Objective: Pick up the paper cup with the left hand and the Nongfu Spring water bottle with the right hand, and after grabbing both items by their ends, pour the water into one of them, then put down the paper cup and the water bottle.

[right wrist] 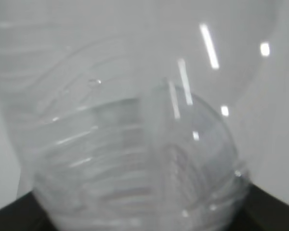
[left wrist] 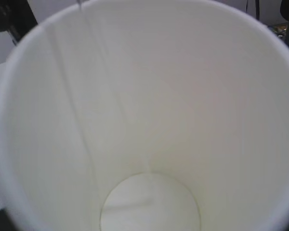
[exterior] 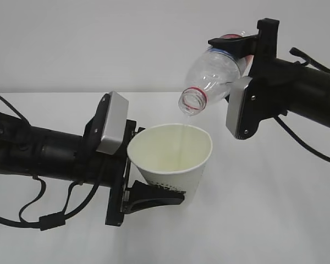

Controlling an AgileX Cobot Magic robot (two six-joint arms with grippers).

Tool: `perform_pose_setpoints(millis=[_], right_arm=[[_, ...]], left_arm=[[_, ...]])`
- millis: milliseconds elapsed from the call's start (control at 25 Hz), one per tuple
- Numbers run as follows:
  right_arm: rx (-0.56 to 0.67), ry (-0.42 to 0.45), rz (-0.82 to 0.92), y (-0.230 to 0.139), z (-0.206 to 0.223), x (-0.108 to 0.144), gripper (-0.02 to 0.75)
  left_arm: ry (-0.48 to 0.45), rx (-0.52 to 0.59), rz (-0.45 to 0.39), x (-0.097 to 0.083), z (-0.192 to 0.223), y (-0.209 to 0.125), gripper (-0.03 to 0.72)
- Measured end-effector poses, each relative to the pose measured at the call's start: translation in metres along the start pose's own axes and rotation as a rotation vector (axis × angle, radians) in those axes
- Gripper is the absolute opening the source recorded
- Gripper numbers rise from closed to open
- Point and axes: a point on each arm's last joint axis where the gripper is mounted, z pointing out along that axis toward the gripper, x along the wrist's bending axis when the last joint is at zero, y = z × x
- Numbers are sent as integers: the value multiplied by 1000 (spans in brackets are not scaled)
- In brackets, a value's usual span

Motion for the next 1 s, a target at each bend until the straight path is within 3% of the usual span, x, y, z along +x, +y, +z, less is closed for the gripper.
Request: perform_pose_setpoints(millis=[1000], right_arm=[[12, -30, -2, 1, -3, -9, 482]], left_arm=[[-6, -5, 2, -1, 0, 1, 526]])
